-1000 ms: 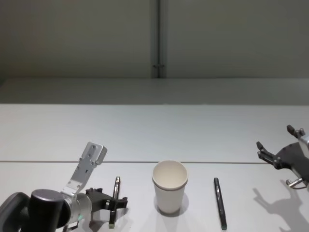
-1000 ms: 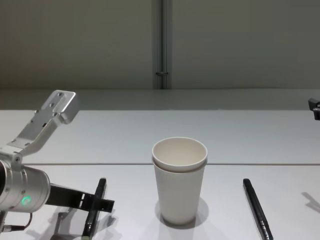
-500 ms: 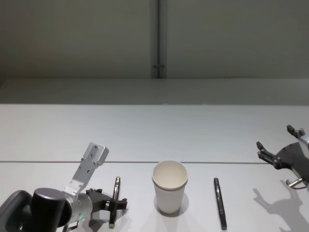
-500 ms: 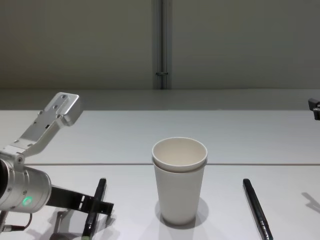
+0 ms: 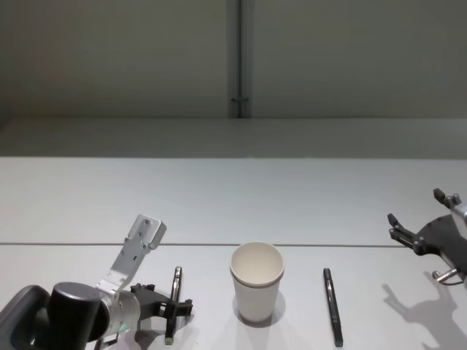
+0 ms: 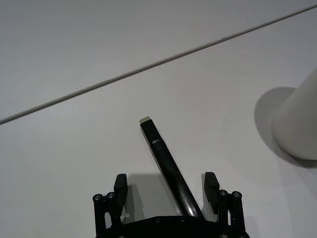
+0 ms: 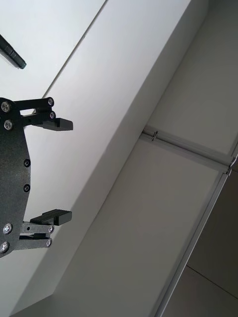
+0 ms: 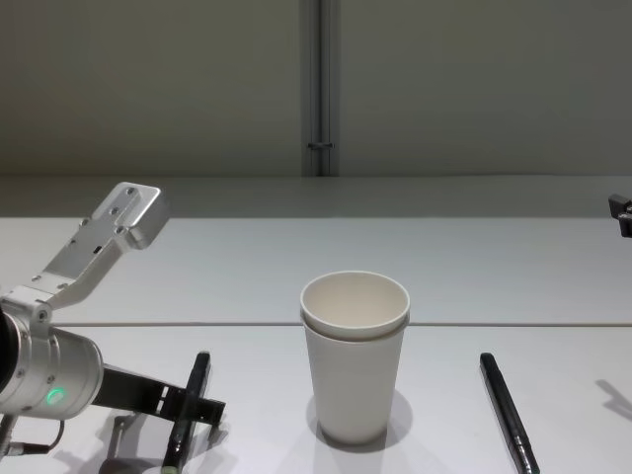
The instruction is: Place the pen into the pen holder.
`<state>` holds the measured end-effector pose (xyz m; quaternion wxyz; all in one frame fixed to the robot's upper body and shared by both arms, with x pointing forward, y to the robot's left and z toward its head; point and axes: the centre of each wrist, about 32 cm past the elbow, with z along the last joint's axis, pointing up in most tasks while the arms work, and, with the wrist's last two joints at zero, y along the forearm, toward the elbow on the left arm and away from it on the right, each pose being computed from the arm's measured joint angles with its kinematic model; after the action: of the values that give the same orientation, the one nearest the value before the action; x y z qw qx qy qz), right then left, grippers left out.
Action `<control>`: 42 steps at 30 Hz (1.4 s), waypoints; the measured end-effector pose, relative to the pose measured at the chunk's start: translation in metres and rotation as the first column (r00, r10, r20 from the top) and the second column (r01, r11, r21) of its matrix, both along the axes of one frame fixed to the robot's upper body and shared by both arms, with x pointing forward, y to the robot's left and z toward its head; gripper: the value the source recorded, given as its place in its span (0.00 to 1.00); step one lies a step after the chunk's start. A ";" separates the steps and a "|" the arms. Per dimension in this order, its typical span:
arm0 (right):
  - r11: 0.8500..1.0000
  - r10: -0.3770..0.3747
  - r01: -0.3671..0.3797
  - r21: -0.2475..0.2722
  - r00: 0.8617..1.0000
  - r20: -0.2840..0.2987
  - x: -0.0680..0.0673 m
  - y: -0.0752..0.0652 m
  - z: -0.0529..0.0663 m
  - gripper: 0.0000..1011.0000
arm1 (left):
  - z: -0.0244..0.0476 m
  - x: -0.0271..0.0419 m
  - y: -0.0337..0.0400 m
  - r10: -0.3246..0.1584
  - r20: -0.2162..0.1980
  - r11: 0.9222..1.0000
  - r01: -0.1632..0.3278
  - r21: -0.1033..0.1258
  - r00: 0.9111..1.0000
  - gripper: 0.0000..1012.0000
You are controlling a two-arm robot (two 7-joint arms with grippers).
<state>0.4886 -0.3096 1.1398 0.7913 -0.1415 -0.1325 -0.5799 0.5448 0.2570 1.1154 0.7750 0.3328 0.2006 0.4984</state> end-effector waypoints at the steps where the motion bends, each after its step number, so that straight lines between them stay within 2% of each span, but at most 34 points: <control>1: 1.000 0.000 0.000 0.000 1.000 0.000 0.000 0.000 0.000 1.00 | -0.0001 -0.0001 0.0001 0.000 0.000 1.000 0.000 0.000 1.000 0.99; 5: 1.000 0.000 0.000 0.000 1.000 0.000 0.000 0.000 0.000 1.00 | -0.0001 -0.0002 0.0001 0.001 0.000 1.000 -0.001 -0.001 1.000 0.99; 14: 1.000 0.000 0.000 0.000 1.000 0.000 0.000 0.000 0.000 1.00 | 0.0001 -0.0003 0.0004 0.003 0.001 1.000 -0.003 -0.002 1.000 0.77; 35: 1.000 0.000 0.000 0.000 1.000 0.000 0.000 0.000 0.000 1.00 | -0.0003 -0.0007 0.0001 0.002 0.001 1.000 -0.002 -0.005 1.000 0.59; 36: 1.000 0.000 0.000 0.000 1.000 0.000 0.000 0.000 0.000 1.00 | -0.0003 -0.0008 0.0001 0.002 0.001 1.000 -0.002 -0.004 1.000 0.56; 42: 1.000 0.000 0.000 0.000 1.000 0.000 0.000 0.000 0.000 1.00 | -0.0006 -0.0011 0.0006 -0.006 0.003 1.000 0.006 -0.001 1.000 0.50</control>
<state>0.4886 -0.3097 1.1398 0.7913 -0.1415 -0.1325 -0.5799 0.5437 0.2576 1.1149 0.7770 0.3322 0.1985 0.4965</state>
